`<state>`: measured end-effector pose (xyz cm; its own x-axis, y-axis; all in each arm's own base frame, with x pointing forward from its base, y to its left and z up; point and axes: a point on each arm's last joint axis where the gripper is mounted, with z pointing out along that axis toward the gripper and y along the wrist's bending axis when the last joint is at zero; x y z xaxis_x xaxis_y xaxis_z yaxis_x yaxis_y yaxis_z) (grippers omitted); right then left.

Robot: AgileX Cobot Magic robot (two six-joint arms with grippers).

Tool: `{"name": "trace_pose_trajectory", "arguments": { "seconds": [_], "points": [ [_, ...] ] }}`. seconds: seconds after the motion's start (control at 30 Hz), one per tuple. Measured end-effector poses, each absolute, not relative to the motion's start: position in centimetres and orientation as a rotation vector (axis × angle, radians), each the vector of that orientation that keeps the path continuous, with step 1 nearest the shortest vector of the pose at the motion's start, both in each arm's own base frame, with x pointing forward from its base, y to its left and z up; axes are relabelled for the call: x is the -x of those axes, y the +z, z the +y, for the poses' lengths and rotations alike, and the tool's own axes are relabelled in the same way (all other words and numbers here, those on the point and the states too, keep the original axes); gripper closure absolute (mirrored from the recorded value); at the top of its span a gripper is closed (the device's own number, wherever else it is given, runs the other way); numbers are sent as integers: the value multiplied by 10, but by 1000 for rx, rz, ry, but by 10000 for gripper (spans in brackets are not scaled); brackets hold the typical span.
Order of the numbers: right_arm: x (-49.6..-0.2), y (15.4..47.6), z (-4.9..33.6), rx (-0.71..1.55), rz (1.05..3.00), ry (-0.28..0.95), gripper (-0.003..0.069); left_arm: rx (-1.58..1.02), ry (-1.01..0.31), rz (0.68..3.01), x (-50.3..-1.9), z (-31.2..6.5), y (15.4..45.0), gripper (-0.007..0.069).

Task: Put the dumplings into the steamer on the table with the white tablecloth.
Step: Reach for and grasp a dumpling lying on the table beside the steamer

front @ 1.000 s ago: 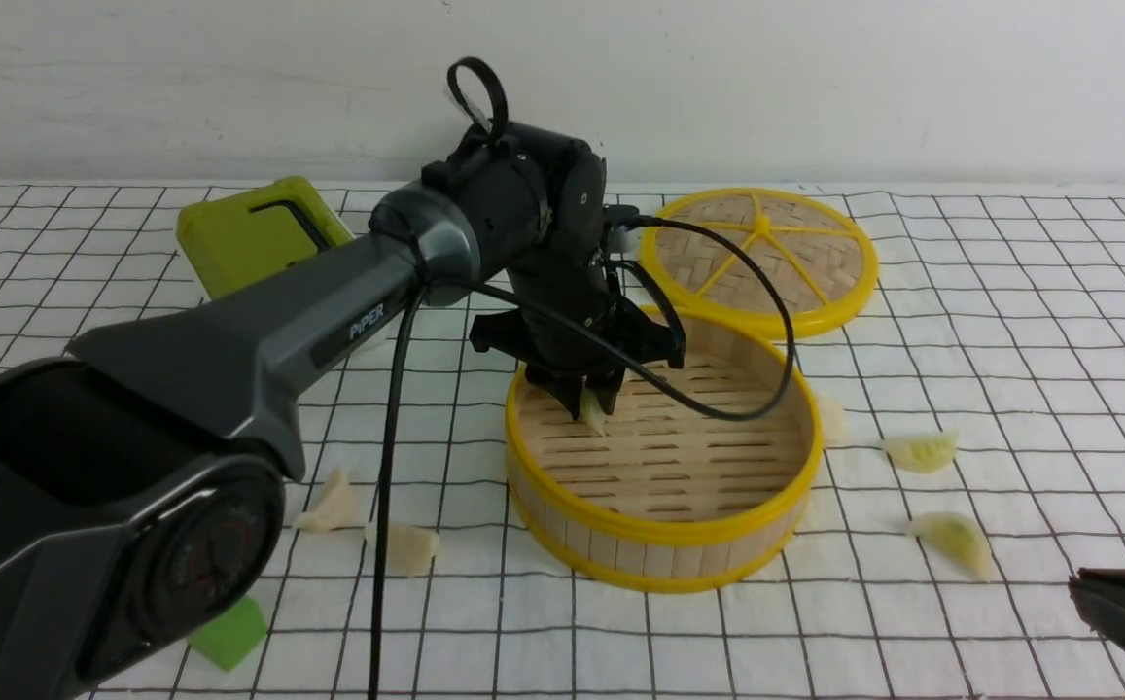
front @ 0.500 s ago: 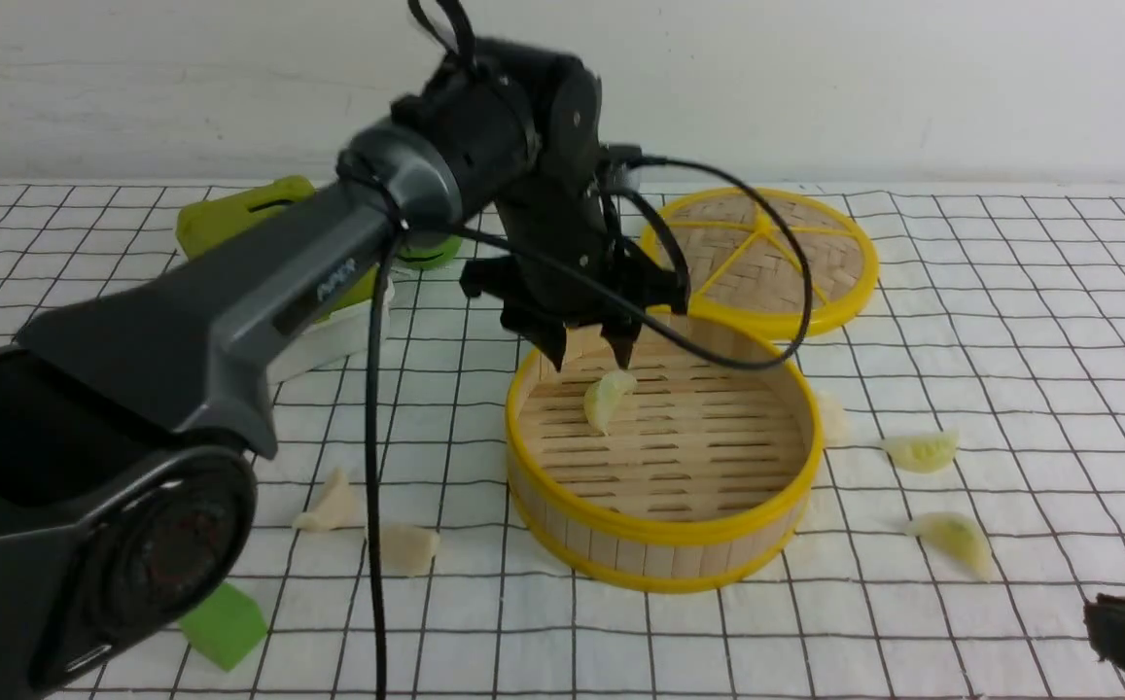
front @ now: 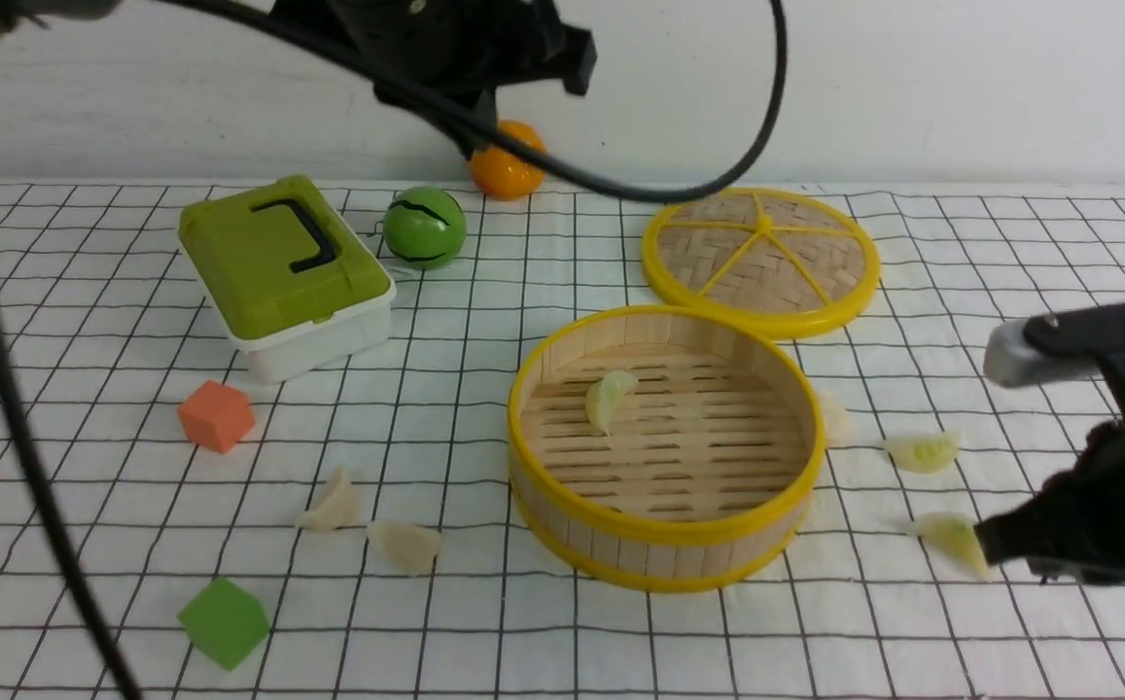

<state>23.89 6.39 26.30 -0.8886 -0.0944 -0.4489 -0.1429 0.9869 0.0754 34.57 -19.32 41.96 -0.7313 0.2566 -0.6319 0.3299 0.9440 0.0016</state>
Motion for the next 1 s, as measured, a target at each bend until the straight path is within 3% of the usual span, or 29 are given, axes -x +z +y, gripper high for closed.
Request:
{"name": "trace_pose_trajectory", "arguments": {
  "seconds": [0.2,0.33,0.5,0.6,0.67,0.8,0.83,0.9,1.0],
  "points": [
    [-294,244,41,374,2669,236,584,-451,-88,2669,-280,-158,359,638],
    [-313,225,42,436,2649,244,447,-445,-163,2696,-243,-142,335,638],
    [-338,200,39,510,2659,144,231,-392,-211,2677,-200,-117,320,638],
    [-349,187,37,545,2688,113,184,-369,-226,2648,-181,-105,319,638],
    [-353,180,37,548,2701,110,186,-367,-227,2634,-174,-101,320,638],
    [-362,159,38,524,2752,118,281,-372,-210,2573,-159,-89,318,638],
    [-365,160,38,500,2758,118,378,-378,-192,2562,-155,-85,316,638],
    [-367,161,38,456,2786,137,481,-384,-171,2555,-152,-82,314,638],
    [-365,170,39,422,2846,174,477,-393,-151,2545,-150,-79,308,638]
  ]
}}
